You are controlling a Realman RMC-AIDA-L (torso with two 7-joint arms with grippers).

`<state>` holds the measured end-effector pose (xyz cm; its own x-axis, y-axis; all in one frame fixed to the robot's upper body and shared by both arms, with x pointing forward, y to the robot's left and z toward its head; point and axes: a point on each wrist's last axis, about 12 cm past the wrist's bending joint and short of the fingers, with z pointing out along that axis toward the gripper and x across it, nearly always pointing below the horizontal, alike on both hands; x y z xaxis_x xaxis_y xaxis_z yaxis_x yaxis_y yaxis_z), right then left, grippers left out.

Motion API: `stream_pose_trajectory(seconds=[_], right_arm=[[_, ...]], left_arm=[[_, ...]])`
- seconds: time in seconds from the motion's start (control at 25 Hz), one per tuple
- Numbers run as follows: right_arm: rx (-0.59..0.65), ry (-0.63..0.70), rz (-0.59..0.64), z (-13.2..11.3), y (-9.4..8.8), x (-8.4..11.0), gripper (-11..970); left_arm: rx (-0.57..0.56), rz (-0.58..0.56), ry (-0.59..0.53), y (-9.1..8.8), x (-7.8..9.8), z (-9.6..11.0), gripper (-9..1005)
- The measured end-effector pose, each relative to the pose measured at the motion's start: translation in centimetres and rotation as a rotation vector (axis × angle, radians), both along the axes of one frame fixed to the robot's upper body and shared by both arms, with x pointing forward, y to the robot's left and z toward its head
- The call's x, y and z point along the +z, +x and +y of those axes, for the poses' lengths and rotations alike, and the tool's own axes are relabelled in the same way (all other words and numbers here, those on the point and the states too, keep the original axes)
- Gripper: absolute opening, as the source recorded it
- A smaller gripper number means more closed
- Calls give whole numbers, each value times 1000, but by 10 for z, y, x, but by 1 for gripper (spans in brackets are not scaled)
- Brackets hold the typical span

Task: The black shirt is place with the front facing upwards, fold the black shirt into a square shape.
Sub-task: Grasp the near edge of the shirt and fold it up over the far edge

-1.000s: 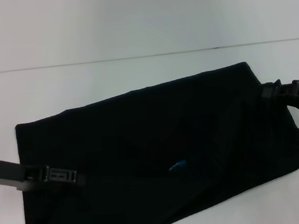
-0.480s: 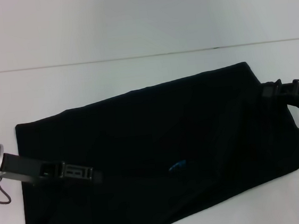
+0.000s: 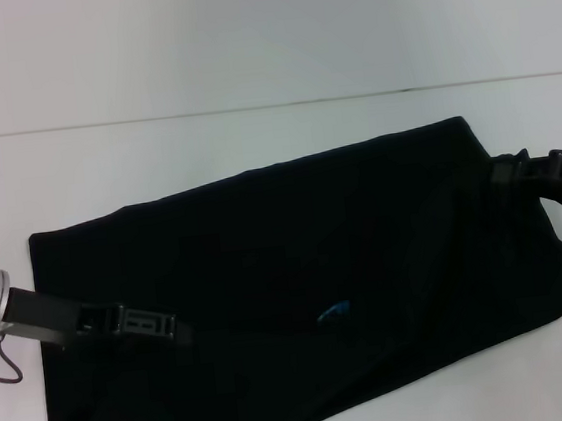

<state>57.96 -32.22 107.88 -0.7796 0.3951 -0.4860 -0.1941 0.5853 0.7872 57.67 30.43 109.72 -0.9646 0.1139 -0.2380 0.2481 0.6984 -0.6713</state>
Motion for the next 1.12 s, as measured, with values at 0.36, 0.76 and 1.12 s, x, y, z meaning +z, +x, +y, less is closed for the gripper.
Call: stream_pose_trajectory(seconds=[0.36, 0.76, 1.12], right_arm=[[0, 2, 0, 0, 0, 0, 158], [3, 6, 0, 1, -1, 0, 166], [6, 6, -3, 1, -2, -1, 173]], left_arm=[[0, 16, -5, -3, -4, -3, 823], [-56, 27, 8, -2, -3, -12, 797], [-60, -1, 27, -1, -3, -14, 715]])
